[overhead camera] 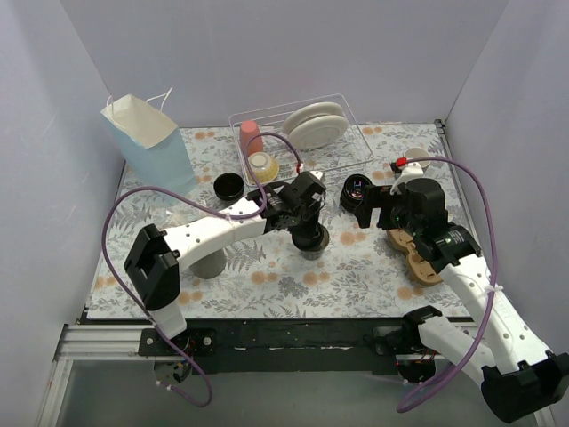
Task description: Pack the takeout coffee
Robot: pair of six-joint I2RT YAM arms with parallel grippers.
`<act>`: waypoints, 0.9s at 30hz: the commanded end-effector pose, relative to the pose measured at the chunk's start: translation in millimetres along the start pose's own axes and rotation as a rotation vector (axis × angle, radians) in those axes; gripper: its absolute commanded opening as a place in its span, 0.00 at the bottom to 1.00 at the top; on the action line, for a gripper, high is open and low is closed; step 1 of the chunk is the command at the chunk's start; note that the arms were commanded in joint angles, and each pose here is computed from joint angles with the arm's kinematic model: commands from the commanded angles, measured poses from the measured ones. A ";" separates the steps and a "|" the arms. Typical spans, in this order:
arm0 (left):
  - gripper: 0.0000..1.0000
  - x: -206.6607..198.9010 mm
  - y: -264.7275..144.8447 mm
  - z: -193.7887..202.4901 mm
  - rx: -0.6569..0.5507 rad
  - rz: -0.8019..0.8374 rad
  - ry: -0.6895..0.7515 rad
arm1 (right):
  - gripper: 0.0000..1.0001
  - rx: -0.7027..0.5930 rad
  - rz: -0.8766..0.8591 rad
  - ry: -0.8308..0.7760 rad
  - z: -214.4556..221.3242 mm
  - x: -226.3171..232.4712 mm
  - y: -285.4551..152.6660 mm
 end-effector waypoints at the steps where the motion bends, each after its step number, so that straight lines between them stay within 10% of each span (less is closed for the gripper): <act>1: 0.00 -3.0 -7.9 -9.3 -0.015 -0.026 0.000 | 0.98 -0.042 -0.027 -0.004 -2.3 2.0 -2.2; 27: 0.00 -28.7 3.1 -22.7 0.074 -0.101 0.064 | 0.98 -0.053 0.022 -0.017 7.7 -8.3 -4.5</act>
Point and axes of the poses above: each gripper's point midway between its finger pads, its own y axis out along the fingers, its own x axis along the line the jaws close on, z = x × y, the point moved 10 cm from there along -y, back along the fingers, and after that the axes turned 14 degrees about y, right-handed, at the moved point
